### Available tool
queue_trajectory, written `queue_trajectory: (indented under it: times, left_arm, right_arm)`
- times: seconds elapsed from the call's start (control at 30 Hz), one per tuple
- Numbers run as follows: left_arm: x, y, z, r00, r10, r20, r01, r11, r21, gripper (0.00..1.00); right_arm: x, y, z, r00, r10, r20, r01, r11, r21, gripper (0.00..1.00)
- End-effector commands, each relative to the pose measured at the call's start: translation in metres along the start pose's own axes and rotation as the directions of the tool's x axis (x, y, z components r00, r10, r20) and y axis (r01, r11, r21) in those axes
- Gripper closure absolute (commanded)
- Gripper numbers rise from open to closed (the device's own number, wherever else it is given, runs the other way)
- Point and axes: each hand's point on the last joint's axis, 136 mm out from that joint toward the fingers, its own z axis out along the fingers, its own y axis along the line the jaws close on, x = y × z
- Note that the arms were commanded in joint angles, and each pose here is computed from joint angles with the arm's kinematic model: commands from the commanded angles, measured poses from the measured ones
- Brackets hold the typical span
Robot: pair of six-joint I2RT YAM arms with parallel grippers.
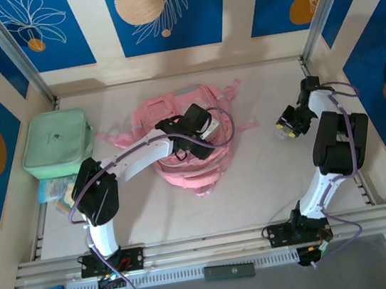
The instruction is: Pack books, pencil case, and school supplies into a backpack
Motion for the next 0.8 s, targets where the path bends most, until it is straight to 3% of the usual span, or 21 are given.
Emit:
queue_trajectory:
  times: [0.0,0.17,0.37,0.53,0.63,0.77]
  left_arm:
    - [-0.007,0.028,-0.003,1.000,-0.013,0.015,0.014,0.998,-0.065,0.33]
    - [-0.004,0.045,-0.001,0.999,-0.045,0.010,0.046,0.997,-0.055,0.47]
    - [-0.002,0.040,-0.001,0.999,-0.029,0.025,0.029,0.999,-0.017,0.63]
    - [-0.016,0.054,-0.005,0.997,-0.060,0.055,0.065,0.995,-0.079,1.00]
    - [-0.035,0.057,-0.019,0.980,-0.158,0.124,0.166,0.984,-0.062,1.00]
    - [-0.056,0.051,-0.040,0.934,-0.300,0.195,0.300,0.953,0.031,1.00]
  right_arm:
    - [0.014,0.025,-0.014,1.000,-0.021,-0.007,0.021,0.995,-0.093,0.78]
    - [0.041,0.050,-0.029,0.995,-0.103,-0.016,0.100,0.986,-0.135,0.79]
    - [0.090,0.085,-0.052,0.975,-0.220,-0.035,0.207,0.953,-0.219,0.79]
    - [0.147,0.118,-0.063,0.934,-0.343,-0.096,0.296,0.898,-0.325,0.79]
    - [0.177,0.139,-0.063,0.904,-0.406,-0.133,0.333,0.865,-0.376,0.79]
    - [0.190,0.168,-0.058,0.886,-0.438,-0.151,0.347,0.844,-0.409,0.80]
